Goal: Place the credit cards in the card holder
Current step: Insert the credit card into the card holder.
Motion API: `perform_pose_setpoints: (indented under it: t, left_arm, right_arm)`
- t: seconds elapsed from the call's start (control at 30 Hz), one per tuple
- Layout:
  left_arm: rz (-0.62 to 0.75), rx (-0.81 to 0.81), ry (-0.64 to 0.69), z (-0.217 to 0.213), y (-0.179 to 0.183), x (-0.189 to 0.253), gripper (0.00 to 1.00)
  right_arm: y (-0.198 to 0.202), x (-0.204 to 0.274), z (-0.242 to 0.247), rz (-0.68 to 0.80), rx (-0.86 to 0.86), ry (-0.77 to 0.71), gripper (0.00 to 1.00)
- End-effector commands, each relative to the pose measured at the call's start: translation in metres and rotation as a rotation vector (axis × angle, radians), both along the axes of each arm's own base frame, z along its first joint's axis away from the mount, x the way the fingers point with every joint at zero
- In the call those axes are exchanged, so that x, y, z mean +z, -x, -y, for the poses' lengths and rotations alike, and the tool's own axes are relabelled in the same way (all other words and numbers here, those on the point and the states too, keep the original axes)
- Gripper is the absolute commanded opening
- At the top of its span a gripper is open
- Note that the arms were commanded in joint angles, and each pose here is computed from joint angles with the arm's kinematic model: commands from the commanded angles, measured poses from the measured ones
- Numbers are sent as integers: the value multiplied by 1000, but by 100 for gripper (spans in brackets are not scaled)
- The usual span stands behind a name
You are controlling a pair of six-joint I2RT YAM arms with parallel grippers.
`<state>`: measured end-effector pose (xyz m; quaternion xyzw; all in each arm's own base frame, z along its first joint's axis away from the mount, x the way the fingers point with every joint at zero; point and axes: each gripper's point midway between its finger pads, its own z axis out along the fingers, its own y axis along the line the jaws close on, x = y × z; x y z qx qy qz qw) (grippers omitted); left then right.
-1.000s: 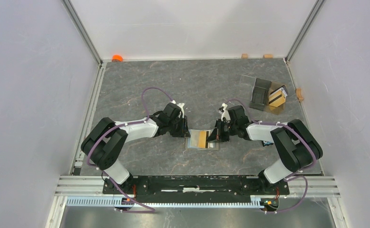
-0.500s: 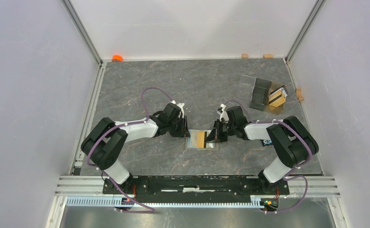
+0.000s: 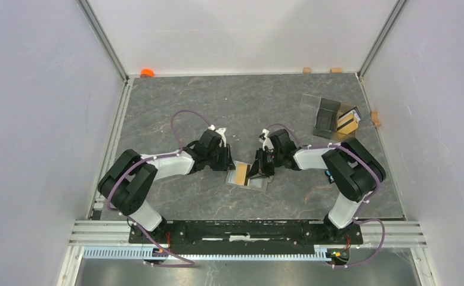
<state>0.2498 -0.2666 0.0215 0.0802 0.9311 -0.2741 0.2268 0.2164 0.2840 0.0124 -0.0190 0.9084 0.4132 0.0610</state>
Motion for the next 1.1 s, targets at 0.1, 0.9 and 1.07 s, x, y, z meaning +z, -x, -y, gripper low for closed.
perform_pose_setpoints:
  t: [0.1,0.9,1.07]
  left_arm:
    - [-56,-33,68,14,24,1,39]
    - [100,65,45,-13,14,66,87]
    - [86,88,66,-14,18,65,89]
  right_arm:
    - [-19,-13,2,152,-1,172,23]
    - [-44,98,24,544,51,216,75]
    - [-44,120,28,608,16,189,76]
